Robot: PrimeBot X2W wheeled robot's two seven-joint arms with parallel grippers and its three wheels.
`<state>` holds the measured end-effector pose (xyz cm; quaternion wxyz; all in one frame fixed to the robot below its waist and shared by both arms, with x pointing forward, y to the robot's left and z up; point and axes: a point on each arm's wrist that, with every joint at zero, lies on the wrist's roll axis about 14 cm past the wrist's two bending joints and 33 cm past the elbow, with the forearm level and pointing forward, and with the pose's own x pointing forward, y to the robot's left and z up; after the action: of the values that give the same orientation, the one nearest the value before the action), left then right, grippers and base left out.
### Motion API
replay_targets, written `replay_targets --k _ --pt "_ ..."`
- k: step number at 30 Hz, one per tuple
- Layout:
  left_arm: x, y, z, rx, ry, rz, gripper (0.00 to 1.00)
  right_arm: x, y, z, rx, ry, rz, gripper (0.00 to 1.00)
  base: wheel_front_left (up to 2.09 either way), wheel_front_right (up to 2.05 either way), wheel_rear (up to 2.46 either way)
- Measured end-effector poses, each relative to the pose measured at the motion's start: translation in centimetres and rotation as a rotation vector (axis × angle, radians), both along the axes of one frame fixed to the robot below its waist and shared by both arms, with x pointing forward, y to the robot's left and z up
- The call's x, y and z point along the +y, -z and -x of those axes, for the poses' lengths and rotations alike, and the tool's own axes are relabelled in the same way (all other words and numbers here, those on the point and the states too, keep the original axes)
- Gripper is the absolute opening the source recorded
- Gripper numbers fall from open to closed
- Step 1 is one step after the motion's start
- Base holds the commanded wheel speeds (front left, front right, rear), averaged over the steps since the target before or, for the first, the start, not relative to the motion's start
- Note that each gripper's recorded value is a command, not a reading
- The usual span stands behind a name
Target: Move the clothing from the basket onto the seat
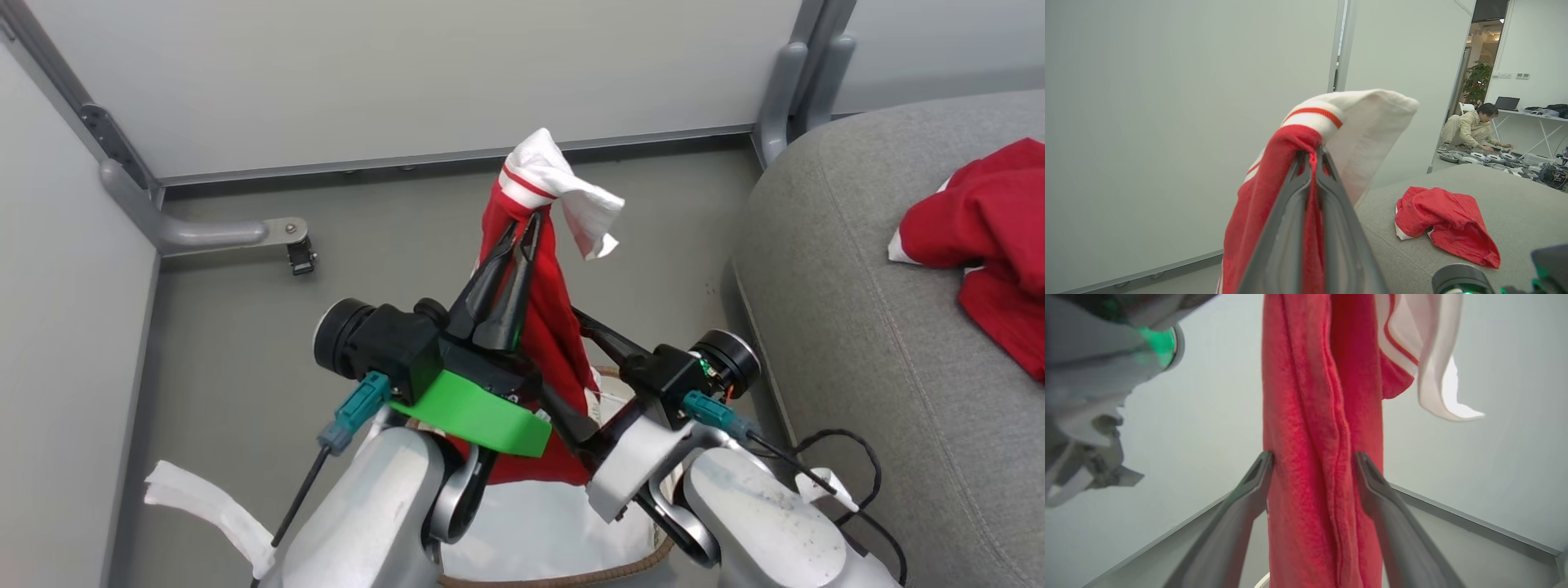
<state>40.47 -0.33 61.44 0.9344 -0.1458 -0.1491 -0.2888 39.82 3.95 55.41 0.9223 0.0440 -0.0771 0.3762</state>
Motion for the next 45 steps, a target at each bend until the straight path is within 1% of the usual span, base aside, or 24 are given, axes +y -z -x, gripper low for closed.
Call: replay_targets --k 4,5,6,7,11,14,15,16,17,22,28,39,43,45 --pt "0.0 -0.2 0.4 -0.001 0.007 0.008 0.00 1.1 2.3 -0.4 0.042 -0.025 0.067 1.00 0.00 0.00 0.00" --pt "0.1 -0.2 0.5 0.000 0.005 0.008 0.00 1.2 2.7 -0.5 0.055 -0.029 0.073 0.75 0.00 0.00 0.00" --pt "0.2 -0.2 0.5 0.003 0.000 0.008 0.00 1.4 3.0 -0.5 0.071 -0.035 0.068 0.15 0.00 0.00 0.00" --pt "0.3 -0.1 0.5 0.007 -0.002 0.010 0.00 1.6 3.2 -0.5 0.082 -0.039 0.060 0.00 0.00 0.00 0.00" --pt "0.8 0.4 0.1 0.023 -0.023 0.010 0.00 1.6 3.4 -1.1 0.117 -0.031 0.023 0.00 0.00 0.00 0.00" --pt "1.1 1.1 -0.5 0.042 -0.042 0.008 0.00 0.3 3.1 -1.8 0.124 0.018 -0.017 0.00 0.00 0.00 0.00" --pt "1.1 1.2 -0.6 0.047 -0.042 0.007 0.44 -0.2 3.1 -2.0 0.127 0.034 -0.025 0.00 0.00 0.00 0.00" --pt "1.0 1.5 -0.8 0.054 -0.042 0.006 0.67 -0.7 3.1 -2.0 0.130 0.050 -0.036 0.00 0.00 0.00 0.00" --pt "0.9 1.8 -1.0 0.060 -0.041 0.001 1.00 -1.3 3.1 -2.0 0.134 0.068 -0.041 0.00 0.00 0.00 0.00" --pt "-0.1 3.5 -1.8 0.089 -0.023 -0.029 1.00 -4.4 2.6 -2.2 0.121 0.157 -0.069 0.00 0.00 0.00 0.00" --pt "-3.1 5.3 -2.2 0.119 0.067 -0.049 1.00 -9.6 2.1 -2.2 0.111 0.303 -0.109 0.00 0.00 0.00 0.00" --pt "-11.1 7.4 -0.4 0.142 0.321 -0.071 1.00 -19.7 1.6 -0.2 0.102 0.599 -0.159 0.00 0.00 0.00 0.00" --pt "-13.8 8.4 0.9 0.152 0.414 -0.086 1.00 -23.3 0.9 0.7 0.072 0.693 -0.142 0.00 0.00 0.00 0.00" --pt "-14.9 9.0 1.6 0.162 0.459 -0.092 1.00 -25.1 0.2 0.9 0.045 0.730 -0.114 0.00 0.00 0.00 0.00"
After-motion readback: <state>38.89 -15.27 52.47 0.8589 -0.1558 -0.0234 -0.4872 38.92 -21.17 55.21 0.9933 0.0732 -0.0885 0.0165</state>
